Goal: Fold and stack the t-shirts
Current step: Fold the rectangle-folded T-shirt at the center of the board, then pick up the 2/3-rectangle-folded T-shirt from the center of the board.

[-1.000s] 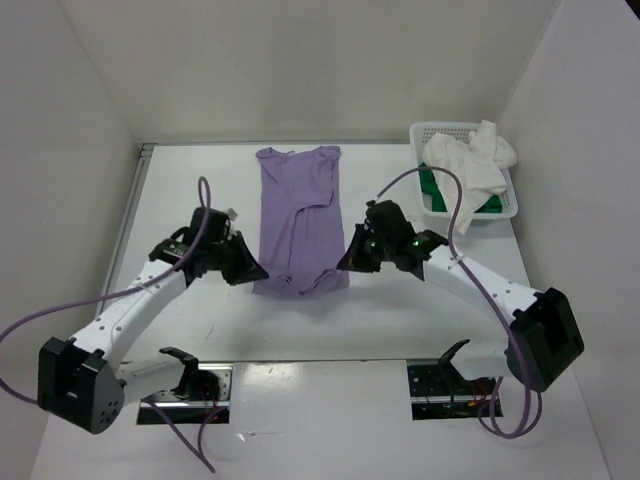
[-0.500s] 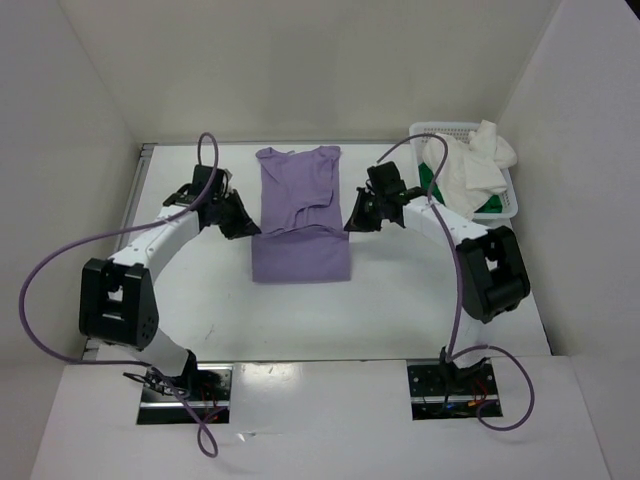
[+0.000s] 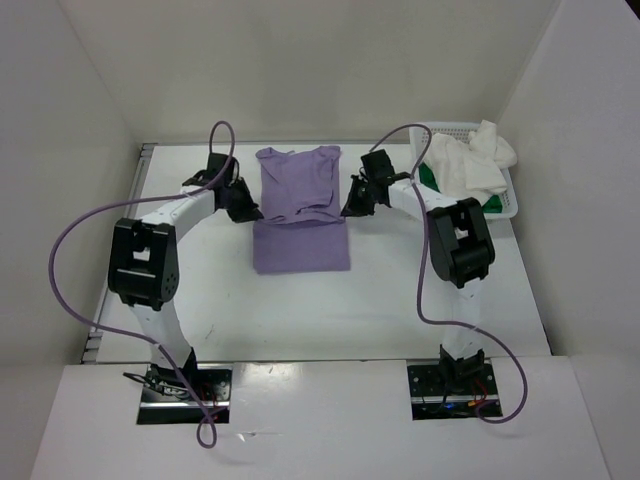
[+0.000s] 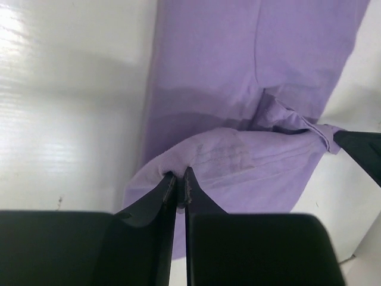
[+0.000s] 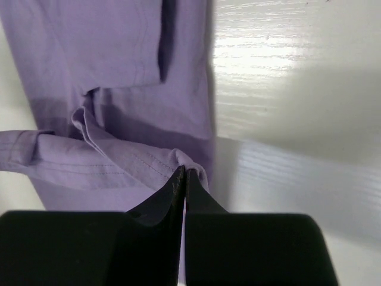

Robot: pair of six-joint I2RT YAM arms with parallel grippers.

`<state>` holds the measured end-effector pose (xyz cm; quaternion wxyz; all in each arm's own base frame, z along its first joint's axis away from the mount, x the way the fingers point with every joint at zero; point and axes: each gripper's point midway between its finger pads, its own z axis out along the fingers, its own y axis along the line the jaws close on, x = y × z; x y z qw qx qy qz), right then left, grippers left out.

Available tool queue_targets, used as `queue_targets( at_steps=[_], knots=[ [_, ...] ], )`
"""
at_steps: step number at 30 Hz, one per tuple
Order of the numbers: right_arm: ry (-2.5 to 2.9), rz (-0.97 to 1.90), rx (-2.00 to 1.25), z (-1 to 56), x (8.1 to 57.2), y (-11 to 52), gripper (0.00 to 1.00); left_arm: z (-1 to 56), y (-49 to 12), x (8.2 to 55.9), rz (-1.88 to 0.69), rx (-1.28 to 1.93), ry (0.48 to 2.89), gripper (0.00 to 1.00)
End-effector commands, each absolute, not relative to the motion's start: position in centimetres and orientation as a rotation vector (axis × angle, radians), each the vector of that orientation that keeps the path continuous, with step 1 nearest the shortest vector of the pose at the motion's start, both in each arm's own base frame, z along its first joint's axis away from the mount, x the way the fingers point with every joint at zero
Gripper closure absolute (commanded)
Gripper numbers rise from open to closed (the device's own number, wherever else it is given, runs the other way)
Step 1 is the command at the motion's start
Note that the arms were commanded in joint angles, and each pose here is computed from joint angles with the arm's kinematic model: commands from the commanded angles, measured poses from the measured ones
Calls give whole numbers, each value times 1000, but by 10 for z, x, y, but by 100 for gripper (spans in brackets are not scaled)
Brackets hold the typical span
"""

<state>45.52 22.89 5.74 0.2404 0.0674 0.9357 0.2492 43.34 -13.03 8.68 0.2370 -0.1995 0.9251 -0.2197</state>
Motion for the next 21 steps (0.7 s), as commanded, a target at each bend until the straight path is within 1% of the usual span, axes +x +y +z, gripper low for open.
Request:
queue_targets(
  at_steps=[1,3,4,5,6,7,8,10,11,12,15,16,17,18,19,20,21],
  knots=[
    [2493,690,142,67,481,231,100,95,-126,461,-581,-490,2457,87],
    [2489,692,141,63,487,233,100,91,-124,472,-563,-495,2447,82],
    [2472,697,160,67,496,231,97,90,-126,484,-571,-486,2421,59],
    [2473,701,172,67,496,231,97,90,-126,484,-571,-486,2421,59],
    [2464,703,169,71,498,232,93,90,-126,484,-571,-486,2421,54],
    [2464,703,169,71,498,232,88,104,-125,489,-566,-468,2388,49],
    [2436,712,163,85,499,232,80,112,-123,490,-560,-466,2368,42],
    [2416,694,168,99,499,229,74,144,-116,495,-520,-438,2291,37],
    [2409,696,167,103,497,228,68,148,-115,491,-518,-440,2295,35],
    [2376,706,159,122,495,227,66,158,-115,493,-520,-423,2274,35],
    [2364,705,176,131,474,220,64,160,-129,473,-631,-406,2297,36],
    [2358,737,179,134,469,222,66,160,-134,464,-683,-429,2299,39],
    [2343,756,168,137,466,223,70,139,-141,446,-746,-435,2345,41],
    [2368,761,168,129,458,222,79,132,-144,437,-779,-446,2361,43],
    [2370,761,169,129,453,221,85,132,-146,427,-813,-466,2359,46],
    [2383,763,157,126,446,225,92,128,-145,420,-812,-469,2365,50],
    [2424,766,151,112,432,226,96,114,-142,404,-793,-503,2398,50]
  ],
)
